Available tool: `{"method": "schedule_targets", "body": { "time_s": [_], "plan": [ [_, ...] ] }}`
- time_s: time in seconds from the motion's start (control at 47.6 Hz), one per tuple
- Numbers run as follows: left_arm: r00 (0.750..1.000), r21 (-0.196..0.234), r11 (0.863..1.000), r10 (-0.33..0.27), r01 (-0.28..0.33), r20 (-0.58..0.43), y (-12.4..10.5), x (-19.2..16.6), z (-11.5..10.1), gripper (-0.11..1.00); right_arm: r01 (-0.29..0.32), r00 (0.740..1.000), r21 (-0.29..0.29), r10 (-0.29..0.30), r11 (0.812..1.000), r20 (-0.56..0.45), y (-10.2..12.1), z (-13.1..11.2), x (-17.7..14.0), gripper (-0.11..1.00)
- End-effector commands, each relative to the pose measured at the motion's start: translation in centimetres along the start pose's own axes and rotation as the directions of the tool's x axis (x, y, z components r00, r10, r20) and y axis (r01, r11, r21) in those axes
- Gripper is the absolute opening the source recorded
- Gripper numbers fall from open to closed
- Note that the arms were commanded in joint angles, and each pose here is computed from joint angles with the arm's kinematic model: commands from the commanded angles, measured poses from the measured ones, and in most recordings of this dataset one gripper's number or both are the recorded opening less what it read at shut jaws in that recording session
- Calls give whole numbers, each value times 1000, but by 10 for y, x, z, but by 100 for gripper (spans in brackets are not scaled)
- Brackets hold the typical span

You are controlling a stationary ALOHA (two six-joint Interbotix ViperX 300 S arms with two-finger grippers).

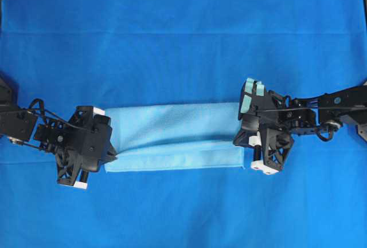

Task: Fold the light blue towel.
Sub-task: 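Release the folded edge and open both grippers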

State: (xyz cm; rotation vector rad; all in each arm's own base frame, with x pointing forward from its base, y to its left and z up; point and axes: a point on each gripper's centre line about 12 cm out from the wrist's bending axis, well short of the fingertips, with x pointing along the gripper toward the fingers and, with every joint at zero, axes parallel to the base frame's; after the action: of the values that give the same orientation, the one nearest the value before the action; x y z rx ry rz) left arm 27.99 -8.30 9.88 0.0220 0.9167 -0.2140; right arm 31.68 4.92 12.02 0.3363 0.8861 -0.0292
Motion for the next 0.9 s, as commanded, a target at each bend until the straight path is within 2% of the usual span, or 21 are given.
{"method": "schedule_targets", "body": {
  "time_s": [0.0,0.063,0.105,0.294,0.336,0.378,0.462,0.588,0.673,0.883],
  "plan": [
    [1000,-16,1000,3,-2,27,2,-2,8,3,-13,999,5,13,1000,31,4,8,-3,3],
    [1000,-27,1000,7,-6,25,4,-2,9,4,-14,999,12,14,1000,34,5,9,-3,3],
    [1000,-32,999,7,-6,24,4,-2,8,10,-14,999,15,14,1000,34,5,9,-3,9],
    [999,-31,1000,3,-2,41,2,-12,15,64,-28,999,5,28,1000,38,11,13,-4,61],
    [999,-30,1000,1,0,40,1,-15,17,74,-35,999,1,35,999,39,14,14,-6,66],
    [999,-27,1000,-2,3,40,0,-21,18,80,-46,998,-7,46,999,42,18,16,-9,64],
    [999,-20,1000,-10,10,41,-3,-32,22,76,-70,996,-18,70,997,53,26,21,-18,59],
    [998,-6,1000,-17,18,67,-6,-52,27,66,-95,991,-41,98,995,90,32,28,-33,60],
    [996,-5,1000,-11,11,93,-2,-61,29,62,-91,988,-52,96,995,121,28,32,-41,60],
    [992,-80,996,56,-47,112,25,-67,28,61,-24,985,-29,28,999,168,-2,42,-47,60]
  ]
}}
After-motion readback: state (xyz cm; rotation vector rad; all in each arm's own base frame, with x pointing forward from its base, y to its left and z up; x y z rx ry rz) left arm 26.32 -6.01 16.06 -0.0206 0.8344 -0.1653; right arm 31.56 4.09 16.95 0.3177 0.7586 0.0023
